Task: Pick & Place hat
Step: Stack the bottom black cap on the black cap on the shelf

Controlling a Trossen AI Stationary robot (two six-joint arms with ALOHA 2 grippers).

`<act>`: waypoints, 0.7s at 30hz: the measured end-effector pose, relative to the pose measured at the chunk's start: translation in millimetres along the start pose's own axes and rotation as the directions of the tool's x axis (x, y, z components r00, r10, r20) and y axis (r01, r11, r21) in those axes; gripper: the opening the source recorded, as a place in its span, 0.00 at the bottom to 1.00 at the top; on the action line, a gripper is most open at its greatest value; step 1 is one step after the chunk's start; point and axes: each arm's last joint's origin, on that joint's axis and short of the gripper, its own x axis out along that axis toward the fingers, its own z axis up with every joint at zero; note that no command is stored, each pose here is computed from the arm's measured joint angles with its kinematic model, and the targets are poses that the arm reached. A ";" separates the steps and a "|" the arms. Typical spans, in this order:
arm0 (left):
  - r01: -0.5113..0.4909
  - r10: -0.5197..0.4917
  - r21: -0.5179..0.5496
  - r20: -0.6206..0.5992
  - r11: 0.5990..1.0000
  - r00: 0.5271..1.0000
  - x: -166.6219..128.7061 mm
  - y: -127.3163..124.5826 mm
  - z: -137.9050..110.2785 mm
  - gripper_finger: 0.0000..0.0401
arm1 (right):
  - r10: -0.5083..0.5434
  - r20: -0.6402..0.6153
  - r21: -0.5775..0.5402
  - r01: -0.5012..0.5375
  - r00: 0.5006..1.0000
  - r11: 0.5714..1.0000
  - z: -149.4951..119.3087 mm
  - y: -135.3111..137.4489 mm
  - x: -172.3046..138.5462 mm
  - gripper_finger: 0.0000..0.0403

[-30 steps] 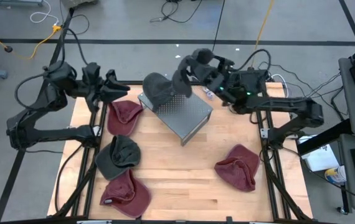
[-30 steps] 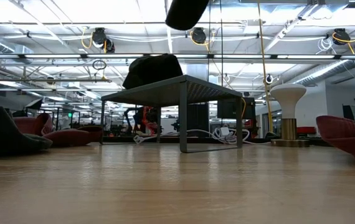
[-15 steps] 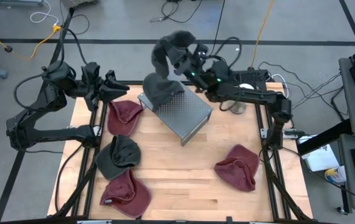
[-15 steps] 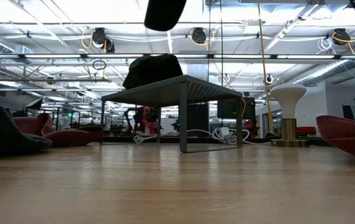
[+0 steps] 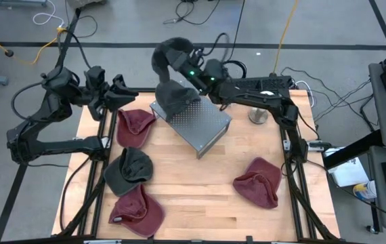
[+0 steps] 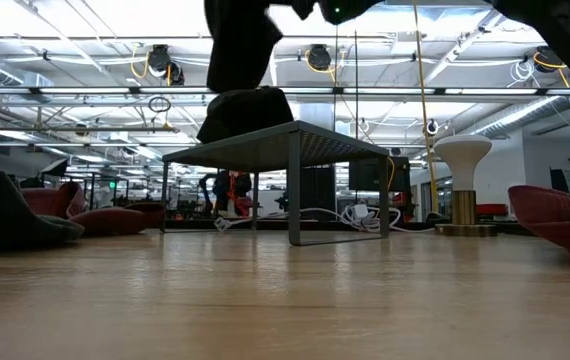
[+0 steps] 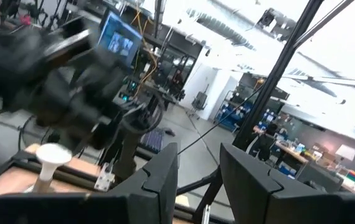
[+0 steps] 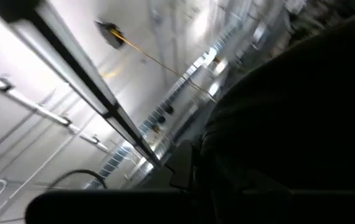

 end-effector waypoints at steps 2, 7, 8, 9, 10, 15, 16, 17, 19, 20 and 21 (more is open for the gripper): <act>0.011 -0.011 -0.001 0.017 1.000 1.000 0.0 -1.2 1.9 0.31 | -0.067 -0.049 0.062 0.070 0.997 0.996 -8.5 -11.7 0.2 0.04; 0.036 -0.036 0.004 0.040 0.999 0.999 -0.2 -3.4 4.8 0.31 | -0.142 -0.119 0.127 0.157 0.983 0.979 -18.0 -24.8 -0.7 0.04; 0.041 -0.040 -0.004 0.036 0.999 0.999 -0.2 -3.5 4.6 0.31 | -0.170 -0.128 0.135 0.187 0.977 0.973 -18.9 -25.8 -1.5 0.04; 0.042 -0.042 -0.006 0.034 0.999 0.999 -0.1 -3.4 4.5 0.31 | -0.202 -0.137 0.138 0.221 0.970 0.965 -21.1 -26.4 -2.9 0.04; 0.042 -0.042 -0.008 0.031 0.999 0.999 -0.1 -3.3 4.3 0.31 | -0.228 -0.153 0.136 0.249 0.962 0.959 -22.6 -26.8 -4.1 0.04; 0.061 -0.061 -0.012 0.017 0.998 0.998 -0.1 -3.8 3.7 0.31 | -0.278 -0.185 0.136 0.305 0.942 0.942 -32.6 -24.2 -9.1 0.04; 0.062 -0.062 -0.012 0.016 0.998 0.998 -0.1 -3.9 3.7 0.31 | -0.274 -0.187 0.137 0.301 0.943 0.944 -33.4 -22.2 -9.5 0.04; 0.062 -0.061 -0.012 0.016 0.998 0.998 -0.1 -3.8 3.7 0.31 | -0.269 -0.187 0.137 0.297 0.945 0.945 -33.6 -20.6 -9.7 0.04; 0.062 -0.061 -0.012 0.016 0.998 0.998 -0.1 -3.8 3.7 0.31 | -0.269 -0.171 0.137 0.294 0.948 0.946 -32.3 -20.2 -9.3 0.04; 0.061 -0.061 -0.012 0.016 0.998 0.998 -0.1 -3.8 3.7 0.31 | -0.279 -0.157 0.124 0.299 0.948 0.946 -31.6 -20.7 -9.2 0.04; 0.061 -0.061 -0.012 0.016 0.998 0.998 -0.1 -3.8 3.7 0.31 | -0.288 -0.150 0.105 0.305 0.946 0.947 -32.1 -21.1 -9.5 0.04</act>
